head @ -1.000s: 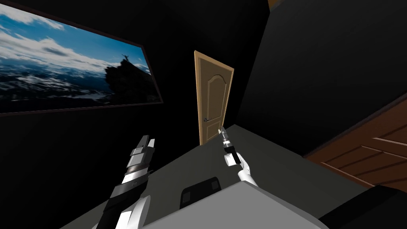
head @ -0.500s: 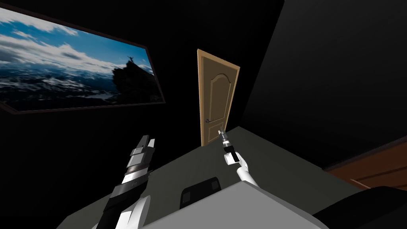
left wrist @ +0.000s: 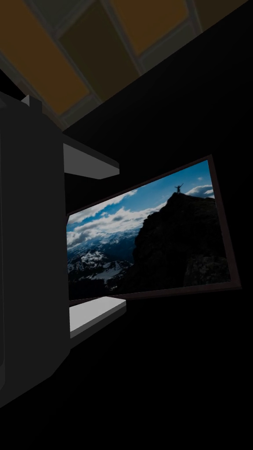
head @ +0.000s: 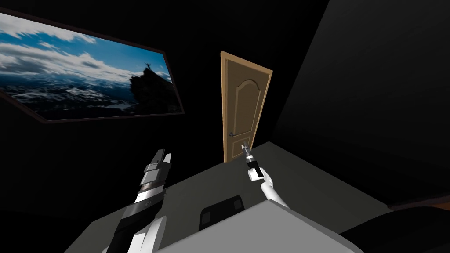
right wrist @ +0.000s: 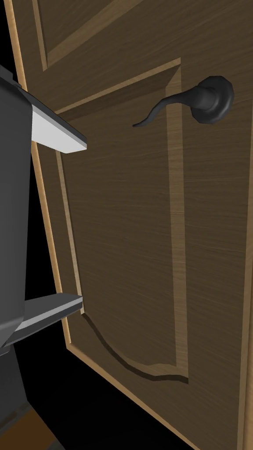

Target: Pull the door open

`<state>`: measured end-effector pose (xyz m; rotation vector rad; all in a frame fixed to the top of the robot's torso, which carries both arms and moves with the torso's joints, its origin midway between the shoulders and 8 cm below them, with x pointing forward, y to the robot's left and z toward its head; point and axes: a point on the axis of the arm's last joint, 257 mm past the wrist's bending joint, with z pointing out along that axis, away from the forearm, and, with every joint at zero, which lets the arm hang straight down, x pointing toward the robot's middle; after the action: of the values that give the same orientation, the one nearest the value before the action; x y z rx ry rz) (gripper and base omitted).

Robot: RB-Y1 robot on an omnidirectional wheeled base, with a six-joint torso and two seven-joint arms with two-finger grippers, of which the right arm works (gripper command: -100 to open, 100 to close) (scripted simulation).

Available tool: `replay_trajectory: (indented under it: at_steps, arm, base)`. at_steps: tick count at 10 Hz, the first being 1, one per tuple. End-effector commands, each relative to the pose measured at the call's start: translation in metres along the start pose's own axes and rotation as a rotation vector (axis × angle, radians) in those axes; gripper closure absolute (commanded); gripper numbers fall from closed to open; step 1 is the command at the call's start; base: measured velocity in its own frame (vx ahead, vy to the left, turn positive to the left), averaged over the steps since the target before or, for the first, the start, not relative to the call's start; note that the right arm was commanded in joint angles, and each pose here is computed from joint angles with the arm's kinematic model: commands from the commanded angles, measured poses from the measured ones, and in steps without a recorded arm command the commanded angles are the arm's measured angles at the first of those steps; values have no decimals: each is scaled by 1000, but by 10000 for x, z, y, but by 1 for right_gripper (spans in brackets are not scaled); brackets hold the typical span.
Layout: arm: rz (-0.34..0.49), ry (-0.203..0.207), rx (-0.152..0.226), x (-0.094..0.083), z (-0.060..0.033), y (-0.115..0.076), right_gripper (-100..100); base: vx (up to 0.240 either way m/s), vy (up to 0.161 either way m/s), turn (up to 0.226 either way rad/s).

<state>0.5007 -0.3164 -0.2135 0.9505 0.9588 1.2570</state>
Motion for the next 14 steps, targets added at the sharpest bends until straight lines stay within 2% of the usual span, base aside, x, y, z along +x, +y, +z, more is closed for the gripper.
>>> replay_trajectory:
  at_steps: [1, 7, 8, 14]
  arm:
    - [-4, -3, 19, -21, -11, -94, -100]
    - [-25, -24, 108, -187, 9, -565, -100]
    - [-28, -26, 113, -209, 30, -595, -100]
    - [-39, -43, 176, -322, -3, -883, -100]
  base:
    - [33, -55, 62]
    - [49, -87, 156]
    - [60, -97, 169]
    - [33, -64, 103]
